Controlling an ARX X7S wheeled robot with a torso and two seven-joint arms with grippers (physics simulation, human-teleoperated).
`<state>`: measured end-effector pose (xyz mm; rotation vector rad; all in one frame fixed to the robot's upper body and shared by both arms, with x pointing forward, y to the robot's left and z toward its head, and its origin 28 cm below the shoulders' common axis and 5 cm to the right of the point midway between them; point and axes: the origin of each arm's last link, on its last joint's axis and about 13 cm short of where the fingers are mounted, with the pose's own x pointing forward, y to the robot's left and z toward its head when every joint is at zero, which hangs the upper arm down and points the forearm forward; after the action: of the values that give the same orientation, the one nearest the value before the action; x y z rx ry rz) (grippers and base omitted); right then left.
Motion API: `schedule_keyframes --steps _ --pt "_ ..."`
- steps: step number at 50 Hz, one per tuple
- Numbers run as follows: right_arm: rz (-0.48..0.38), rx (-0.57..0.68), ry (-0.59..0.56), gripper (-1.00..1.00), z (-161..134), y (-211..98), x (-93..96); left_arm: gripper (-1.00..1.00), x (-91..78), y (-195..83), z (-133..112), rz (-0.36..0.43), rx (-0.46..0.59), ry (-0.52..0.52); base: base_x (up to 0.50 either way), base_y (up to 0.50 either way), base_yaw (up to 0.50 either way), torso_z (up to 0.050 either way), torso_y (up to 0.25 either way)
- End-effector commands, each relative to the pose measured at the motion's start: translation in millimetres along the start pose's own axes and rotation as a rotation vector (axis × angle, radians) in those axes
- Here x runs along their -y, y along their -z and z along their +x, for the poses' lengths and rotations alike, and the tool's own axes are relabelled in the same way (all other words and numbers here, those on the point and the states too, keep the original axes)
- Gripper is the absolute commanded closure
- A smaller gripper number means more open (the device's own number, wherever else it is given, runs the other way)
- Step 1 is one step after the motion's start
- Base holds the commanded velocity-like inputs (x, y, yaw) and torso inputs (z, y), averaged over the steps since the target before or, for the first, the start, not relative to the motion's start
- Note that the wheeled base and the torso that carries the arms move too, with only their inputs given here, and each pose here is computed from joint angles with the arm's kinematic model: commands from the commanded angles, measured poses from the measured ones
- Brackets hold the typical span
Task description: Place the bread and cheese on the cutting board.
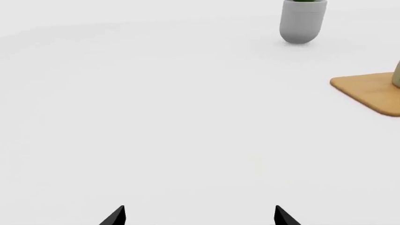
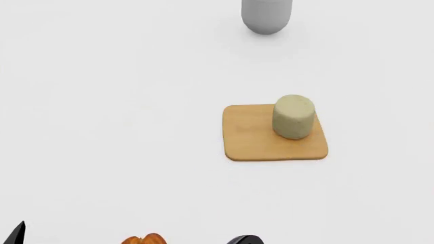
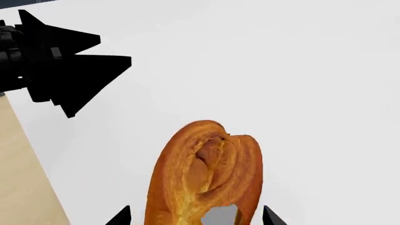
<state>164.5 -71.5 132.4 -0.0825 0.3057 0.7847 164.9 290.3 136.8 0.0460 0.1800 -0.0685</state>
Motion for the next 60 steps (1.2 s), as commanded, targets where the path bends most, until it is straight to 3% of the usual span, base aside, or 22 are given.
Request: schedule_keyframes --steps 1,8,9,18,24,32,44,60 --pt "-0.025 0.011 0.010 -1.00 0.8 2.9 -2.6 -1.00 -1.0 0.2 -1.0 -0.008 0.020 -0.015 0.00 0.00 0.00 0.000 0.000" --pt "-0.025 0.014 0.011 -1.00 1.2 3.2 -2.5 -1.00 -1.7 1.5 -0.8 -0.008 0.020 -0.016 0.00 0.00 0.00 0.000 0.000" --pt "-0.026 0.025 0.015 1.00 0.3 1.6 -3.1 -1.00 -1.8 1.7 -0.7 -0.010 0.020 -0.017 0.00 0.00 0.00 0.000 0.000" --pt "-0.063 0.059 0.033 1.00 -4.5 -2.8 -6.2 -1.00 -1.3 3.1 0.8 -0.009 0.020 -0.014 0.00 0.00 0.00 0.000 0.000" --pt "-0.064 0.107 0.080 1.00 -3.6 -12.7 2.7 -1.00 -0.1 1.7 0.6 -0.008 0.022 -0.012 0.00 0.00 0.00 0.000 0.000" --pt "-0.061 0.173 0.168 1.00 2.1 -32.8 22.5 -1.00 1.3 1.9 0.0 -0.013 0.021 -0.009 0.00 0.00 0.00 0.000 0.000" --pt "0.024 0.252 0.341 1.00 26.2 -61.2 71.1 -1.00 -0.1 2.2 -1.5 -0.020 0.022 -0.014 0.00 0.00 0.00 0.000 0.000" --pt "0.077 0.233 0.509 1.00 57.4 -74.9 117.1 -1.00 -1.3 4.7 -1.2 -0.031 0.022 -0.018 0.00 0.00 0.00 0.000 0.000"
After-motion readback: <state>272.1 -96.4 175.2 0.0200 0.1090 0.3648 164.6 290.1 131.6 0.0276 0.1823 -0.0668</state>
